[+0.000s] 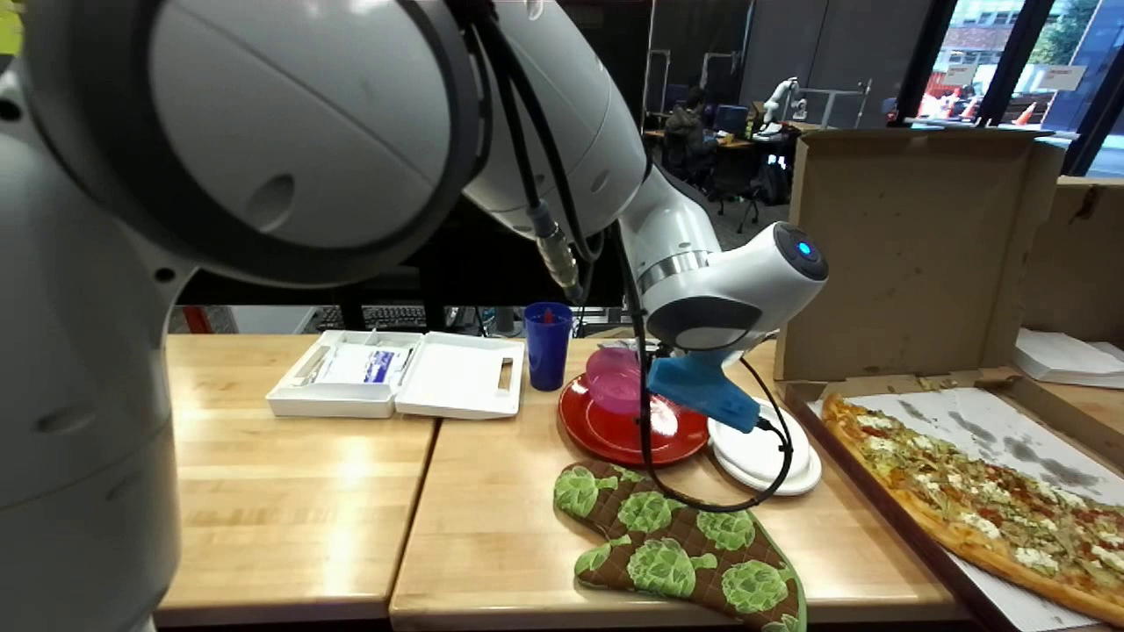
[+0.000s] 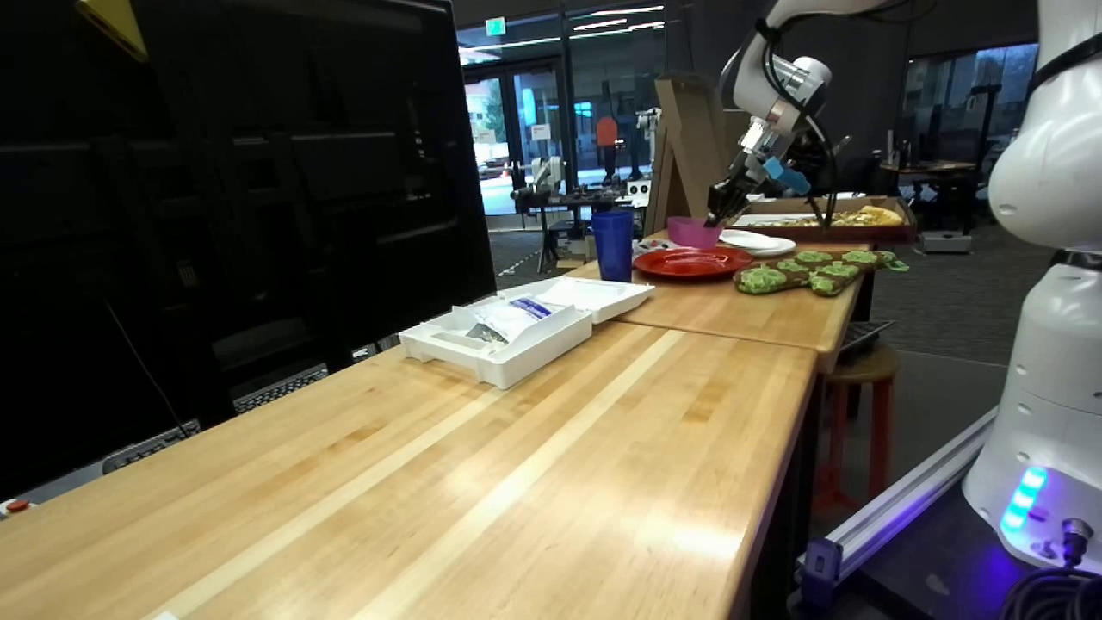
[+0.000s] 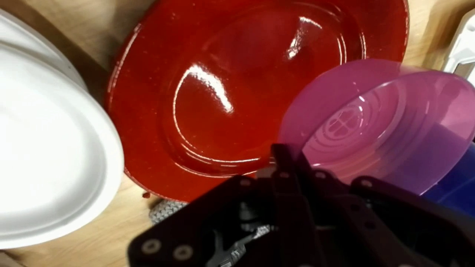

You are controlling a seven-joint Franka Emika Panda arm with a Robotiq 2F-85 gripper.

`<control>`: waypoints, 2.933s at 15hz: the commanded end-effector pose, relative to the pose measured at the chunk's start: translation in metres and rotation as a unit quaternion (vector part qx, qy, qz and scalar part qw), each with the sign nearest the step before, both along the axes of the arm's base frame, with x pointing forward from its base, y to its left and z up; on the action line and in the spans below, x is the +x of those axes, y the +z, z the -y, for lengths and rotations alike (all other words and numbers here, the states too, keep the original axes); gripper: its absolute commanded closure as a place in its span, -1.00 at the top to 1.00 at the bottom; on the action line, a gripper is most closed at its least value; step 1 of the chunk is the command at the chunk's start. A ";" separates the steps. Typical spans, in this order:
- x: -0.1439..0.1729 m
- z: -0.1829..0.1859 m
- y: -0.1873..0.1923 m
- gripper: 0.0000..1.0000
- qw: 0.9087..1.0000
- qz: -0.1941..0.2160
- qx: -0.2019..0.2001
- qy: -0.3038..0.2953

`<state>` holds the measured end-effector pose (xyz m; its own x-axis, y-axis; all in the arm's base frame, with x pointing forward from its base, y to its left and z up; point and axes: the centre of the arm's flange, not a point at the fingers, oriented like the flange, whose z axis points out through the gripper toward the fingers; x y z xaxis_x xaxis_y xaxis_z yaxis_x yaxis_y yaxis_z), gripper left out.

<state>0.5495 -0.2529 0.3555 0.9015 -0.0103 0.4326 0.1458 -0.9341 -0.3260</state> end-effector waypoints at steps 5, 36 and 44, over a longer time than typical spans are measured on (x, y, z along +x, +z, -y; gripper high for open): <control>0.016 0.018 -0.008 -0.98 0.999 -0.011 0.017 -0.031; -0.035 -0.012 -0.004 1.00 0.999 0.019 0.017 0.028; -0.110 -0.089 -0.008 1.00 0.989 0.061 0.020 0.136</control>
<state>0.4839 -0.1959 0.3396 0.8556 0.1547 0.4939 0.3603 -0.8631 -0.3538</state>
